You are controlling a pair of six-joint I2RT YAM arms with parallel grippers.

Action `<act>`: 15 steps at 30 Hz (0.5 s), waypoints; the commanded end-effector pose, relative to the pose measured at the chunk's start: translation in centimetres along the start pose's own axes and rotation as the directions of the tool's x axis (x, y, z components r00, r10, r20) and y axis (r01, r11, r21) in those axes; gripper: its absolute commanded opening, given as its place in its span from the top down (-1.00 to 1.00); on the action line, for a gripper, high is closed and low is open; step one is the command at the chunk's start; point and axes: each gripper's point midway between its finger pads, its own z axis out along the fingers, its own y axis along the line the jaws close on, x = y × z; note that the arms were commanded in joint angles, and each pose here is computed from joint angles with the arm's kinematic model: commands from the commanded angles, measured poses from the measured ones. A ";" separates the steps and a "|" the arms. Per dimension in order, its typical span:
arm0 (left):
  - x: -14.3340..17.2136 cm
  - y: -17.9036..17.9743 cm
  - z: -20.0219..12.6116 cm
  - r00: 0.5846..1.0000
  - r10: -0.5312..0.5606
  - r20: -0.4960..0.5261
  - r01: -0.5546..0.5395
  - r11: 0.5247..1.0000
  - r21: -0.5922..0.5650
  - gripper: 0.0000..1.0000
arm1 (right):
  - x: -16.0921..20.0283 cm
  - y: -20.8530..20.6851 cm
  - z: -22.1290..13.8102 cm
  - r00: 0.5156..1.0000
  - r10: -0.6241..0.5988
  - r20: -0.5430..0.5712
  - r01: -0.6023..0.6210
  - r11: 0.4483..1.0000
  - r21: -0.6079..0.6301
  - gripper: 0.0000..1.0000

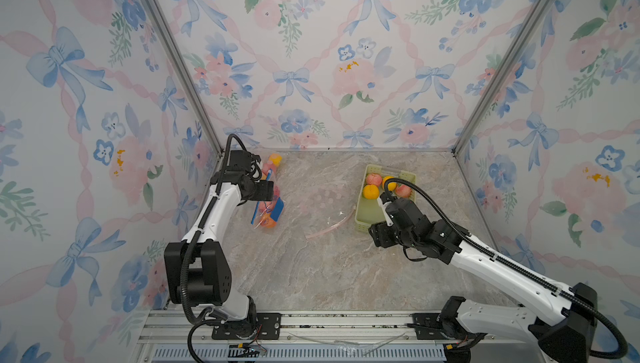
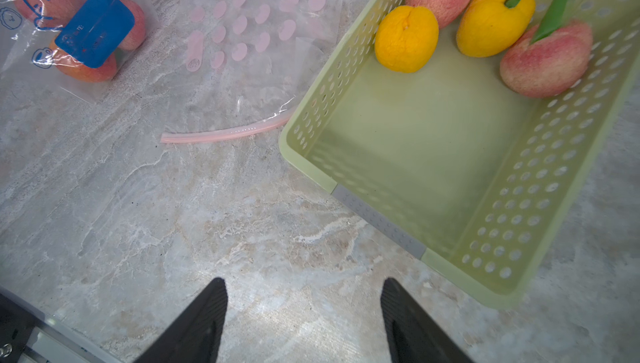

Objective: Place the peach in a zip-top bag and seal the zipper
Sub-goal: Place the zipper food storage bag at the center of the board.

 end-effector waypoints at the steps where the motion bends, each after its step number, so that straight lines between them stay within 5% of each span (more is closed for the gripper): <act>1: -2.6 1.4 -4.8 0.989 -0.040 0.142 0.053 0.995 -0.086 -0.73 | -0.7 -0.5 -1.0 1.000 0.010 0.014 -0.010 0.999 0.043 -0.46; 4: -3.2 -0.5 -8.1 0.970 -0.067 0.233 0.074 0.997 -0.021 -0.73 | -1.1 -1.3 -1.7 0.999 0.034 0.039 -0.037 0.996 0.082 -0.49; 9: -1.9 -7.9 -11.1 0.904 0.043 0.425 -0.095 0.990 0.101 -0.76 | -1.6 -3.3 -3.3 0.984 0.137 0.117 -0.151 0.981 0.125 -0.78; 15: 3.1 -15.9 -9.9 0.807 0.132 0.576 -0.309 0.926 0.219 -0.59 | -1.5 -5.8 -5.2 0.950 0.245 0.196 -0.272 0.954 0.129 -0.91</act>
